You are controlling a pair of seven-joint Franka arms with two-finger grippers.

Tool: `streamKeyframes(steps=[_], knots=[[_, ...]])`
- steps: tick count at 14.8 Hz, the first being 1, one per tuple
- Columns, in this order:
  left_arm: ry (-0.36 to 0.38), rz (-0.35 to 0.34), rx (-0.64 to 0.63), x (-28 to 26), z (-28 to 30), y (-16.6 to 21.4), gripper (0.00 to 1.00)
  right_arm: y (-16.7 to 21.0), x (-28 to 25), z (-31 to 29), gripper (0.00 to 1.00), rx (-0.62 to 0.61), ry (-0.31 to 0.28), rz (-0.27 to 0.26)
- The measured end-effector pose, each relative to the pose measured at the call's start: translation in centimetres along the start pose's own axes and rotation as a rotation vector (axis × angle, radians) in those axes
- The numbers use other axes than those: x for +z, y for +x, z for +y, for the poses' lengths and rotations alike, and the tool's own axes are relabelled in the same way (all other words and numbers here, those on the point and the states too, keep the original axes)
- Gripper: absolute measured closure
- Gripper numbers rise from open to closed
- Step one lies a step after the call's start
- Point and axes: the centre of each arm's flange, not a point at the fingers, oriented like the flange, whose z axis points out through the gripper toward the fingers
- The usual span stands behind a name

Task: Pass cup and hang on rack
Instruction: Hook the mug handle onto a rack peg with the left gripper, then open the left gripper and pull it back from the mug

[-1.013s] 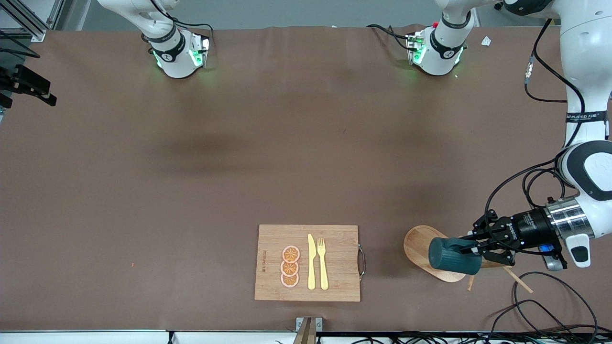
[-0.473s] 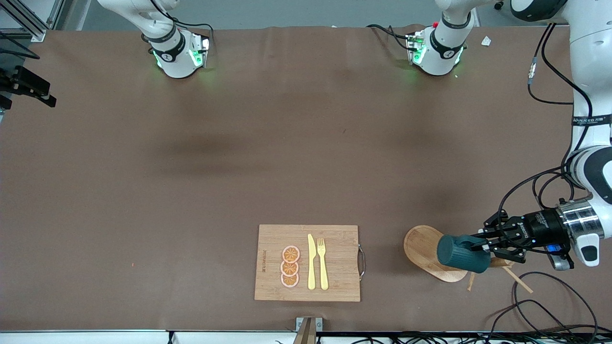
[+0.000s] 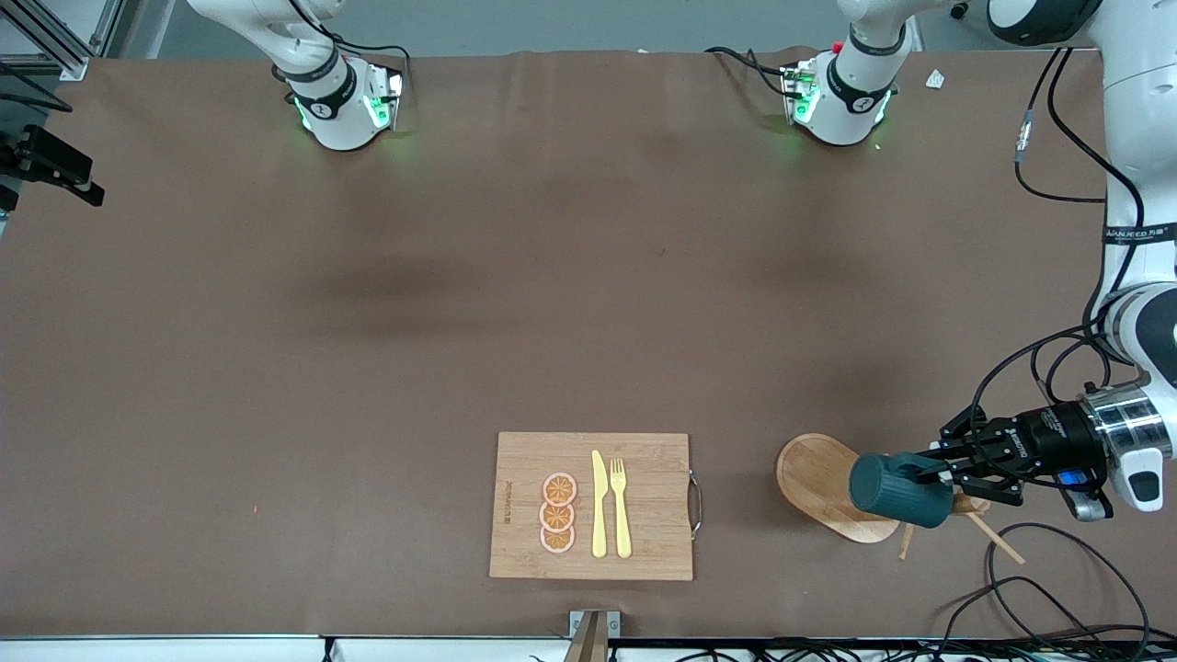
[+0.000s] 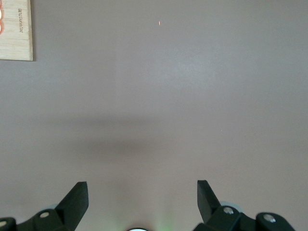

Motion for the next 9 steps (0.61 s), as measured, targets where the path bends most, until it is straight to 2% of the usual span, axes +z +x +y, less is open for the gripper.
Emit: streamKeyframes(steps=[9], knots=[[-0.003, -0.014, 0.037, -0.8, -0.9, 1.4, 0.79, 0.0, -0.1, 0.0, 0.00, 0.000, 0.000, 0.003]])
